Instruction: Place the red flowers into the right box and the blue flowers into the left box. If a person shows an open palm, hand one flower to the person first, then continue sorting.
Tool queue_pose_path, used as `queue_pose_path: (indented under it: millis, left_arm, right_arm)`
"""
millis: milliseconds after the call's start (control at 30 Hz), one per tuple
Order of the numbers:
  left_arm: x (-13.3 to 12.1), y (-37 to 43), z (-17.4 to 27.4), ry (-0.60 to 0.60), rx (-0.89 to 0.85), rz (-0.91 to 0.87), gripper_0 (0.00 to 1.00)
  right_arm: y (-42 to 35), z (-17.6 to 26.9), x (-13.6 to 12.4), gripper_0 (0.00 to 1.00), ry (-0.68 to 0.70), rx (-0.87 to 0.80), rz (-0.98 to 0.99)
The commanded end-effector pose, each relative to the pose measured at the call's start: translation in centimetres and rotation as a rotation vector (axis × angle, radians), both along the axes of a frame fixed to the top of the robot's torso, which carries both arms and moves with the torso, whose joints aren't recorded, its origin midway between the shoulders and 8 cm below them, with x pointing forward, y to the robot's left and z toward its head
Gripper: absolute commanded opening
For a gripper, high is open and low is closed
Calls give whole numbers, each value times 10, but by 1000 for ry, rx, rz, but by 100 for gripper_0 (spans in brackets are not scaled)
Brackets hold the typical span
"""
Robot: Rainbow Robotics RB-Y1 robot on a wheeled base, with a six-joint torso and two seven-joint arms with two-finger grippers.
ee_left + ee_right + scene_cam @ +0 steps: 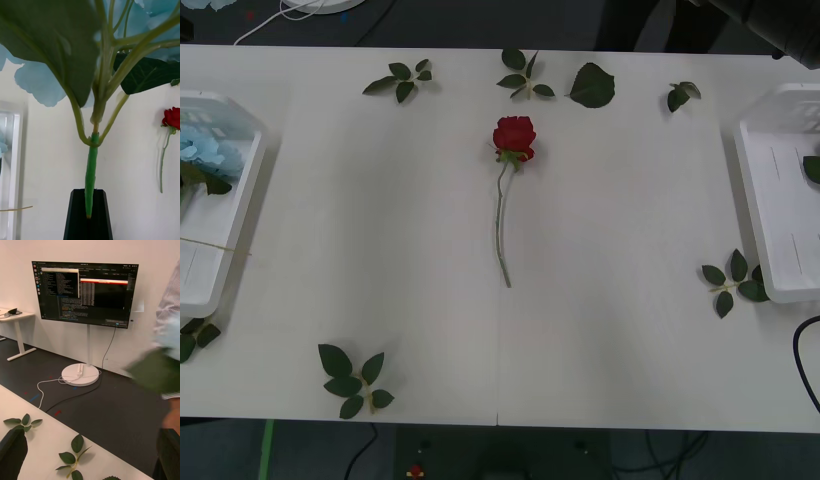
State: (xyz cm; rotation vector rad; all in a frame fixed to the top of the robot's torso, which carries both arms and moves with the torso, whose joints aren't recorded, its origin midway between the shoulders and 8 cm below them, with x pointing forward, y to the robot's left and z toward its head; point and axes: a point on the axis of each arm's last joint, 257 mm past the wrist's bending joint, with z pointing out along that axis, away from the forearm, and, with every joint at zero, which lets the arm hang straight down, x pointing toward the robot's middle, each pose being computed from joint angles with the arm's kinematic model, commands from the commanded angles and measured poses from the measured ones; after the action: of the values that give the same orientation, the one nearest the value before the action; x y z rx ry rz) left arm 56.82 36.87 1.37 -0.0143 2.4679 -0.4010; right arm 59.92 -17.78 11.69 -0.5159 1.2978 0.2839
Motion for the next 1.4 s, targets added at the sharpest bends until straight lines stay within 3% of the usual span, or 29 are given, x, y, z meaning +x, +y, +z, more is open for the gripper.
queue_pose_path:
  millis: [33,300,633,733,1033,1167,1267,1300,1400]
  left_arm:
    - [-9,27,9,-20,48,22,0]
    - [-17,50,37,-74,41,53,0]
    - [-92,129,67,-27,130,83,0]
    - [-103,151,63,-41,151,96,0]
    - [-93,231,-20,-151,321,93,0]
    - [-97,249,-76,-117,355,116,0]
    - [-97,256,-99,-102,380,128,0]
    - [-95,264,-120,-94,418,142,0]
    - [-86,267,-141,-103,471,145,0]
  right_arm:
    - [17,27,-5,100,-59,0,24]
    - [17,23,-5,100,-50,-4,24]
    - [13,4,-7,100,21,-19,49]
    - [12,-5,-10,100,69,-24,71]
    - [-8,-96,-30,100,463,-61,110]
    - [-12,-144,-43,100,726,-2,68]
    - [-10,-164,-46,100,830,34,25]
    - [-4,-186,-48,100,937,85,-35]
    - [12,-208,-48,100,1032,140,-104]
